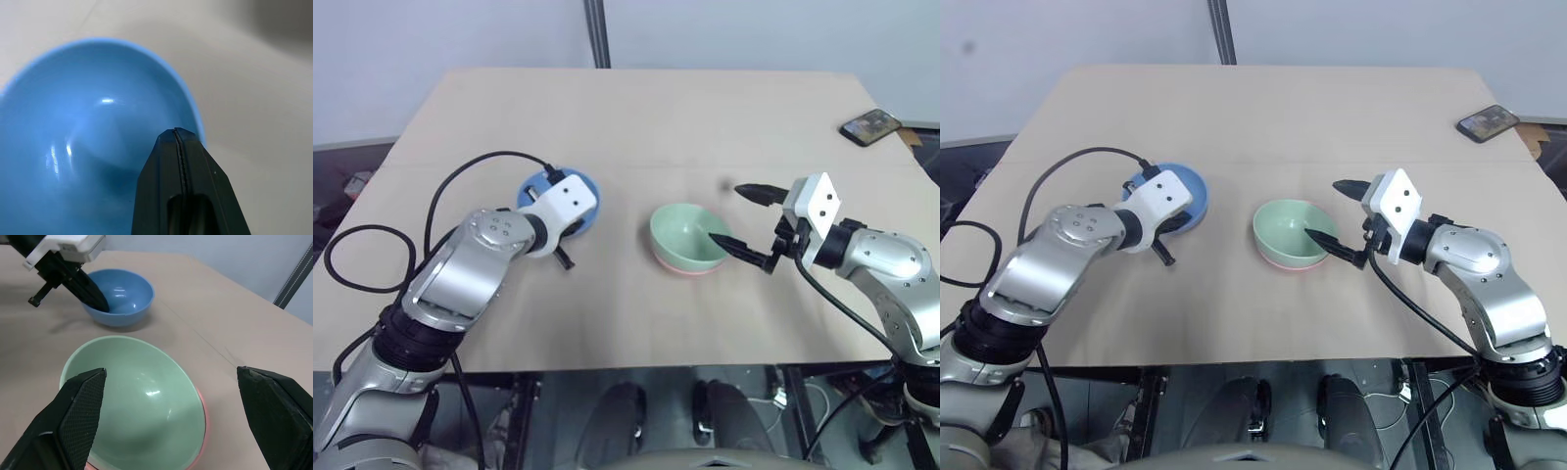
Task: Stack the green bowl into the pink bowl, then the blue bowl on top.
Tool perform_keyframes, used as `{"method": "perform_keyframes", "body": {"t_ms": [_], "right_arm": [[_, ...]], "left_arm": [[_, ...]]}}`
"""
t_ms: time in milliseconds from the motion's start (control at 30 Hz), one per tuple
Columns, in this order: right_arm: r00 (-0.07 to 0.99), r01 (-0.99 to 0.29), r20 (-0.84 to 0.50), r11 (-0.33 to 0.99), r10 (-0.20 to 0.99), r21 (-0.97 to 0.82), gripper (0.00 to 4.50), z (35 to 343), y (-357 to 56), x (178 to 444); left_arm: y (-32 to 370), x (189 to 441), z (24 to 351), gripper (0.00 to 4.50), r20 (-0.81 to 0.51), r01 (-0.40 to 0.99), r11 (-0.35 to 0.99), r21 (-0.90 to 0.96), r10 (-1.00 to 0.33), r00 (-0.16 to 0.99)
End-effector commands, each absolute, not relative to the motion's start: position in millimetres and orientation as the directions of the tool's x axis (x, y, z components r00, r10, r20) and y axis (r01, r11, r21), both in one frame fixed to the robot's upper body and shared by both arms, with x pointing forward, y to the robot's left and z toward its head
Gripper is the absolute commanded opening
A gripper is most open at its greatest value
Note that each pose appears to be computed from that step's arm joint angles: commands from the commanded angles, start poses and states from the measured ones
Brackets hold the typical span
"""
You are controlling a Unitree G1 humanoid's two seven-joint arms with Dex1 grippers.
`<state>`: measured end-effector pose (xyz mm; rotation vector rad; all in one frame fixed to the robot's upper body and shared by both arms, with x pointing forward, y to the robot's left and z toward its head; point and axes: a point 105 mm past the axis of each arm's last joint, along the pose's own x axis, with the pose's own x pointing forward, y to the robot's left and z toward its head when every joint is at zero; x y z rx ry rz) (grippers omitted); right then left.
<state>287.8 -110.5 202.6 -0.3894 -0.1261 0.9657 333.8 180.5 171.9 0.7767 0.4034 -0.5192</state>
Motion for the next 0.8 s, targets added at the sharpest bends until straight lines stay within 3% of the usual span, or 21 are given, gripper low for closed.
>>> {"method": "perform_keyframes", "body": {"t_ms": [33,167,233,600,700,733,800], "right_arm": [[0.562,-0.760,-0.028,0.503,0.826,-0.412,4.50,214,-111,282],[0.558,-0.763,-0.026,0.500,0.829,-0.409,4.50,214,-110,283],[0.556,-0.765,-0.027,0.499,0.831,-0.408,4.50,214,-110,284],[0.551,-0.768,-0.038,0.489,0.834,-0.413,4.50,213,-111,284],[0.549,-0.769,-0.039,0.487,0.835,-0.415,4.50,213,-111,284],[0.548,-0.769,-0.039,0.486,0.835,-0.415,4.50,213,-110,283],[0.543,-0.773,-0.042,0.480,0.839,-0.415,4.50,212,-110,282]], "left_arm": [[180,327,197,0.81,-0.464,0.555,0.583,0.594,-0.315,0.828],[186,328,196,2.81,-0.463,0.526,0.597,0.606,-0.273,0.843],[187,329,193,3.60,-0.474,0.518,0.606,0.603,-0.250,0.844],[178,335,171,3.60,-0.516,0.524,0.612,0.592,-0.212,0.830],[179,341,166,2.85,-0.516,0.508,0.619,0.599,-0.186,0.836],[179,342,165,2.24,-0.515,0.507,0.616,0.603,-0.186,0.837],[177,344,166,1.63,-0.510,0.507,0.617,0.602,-0.191,0.839]]}}
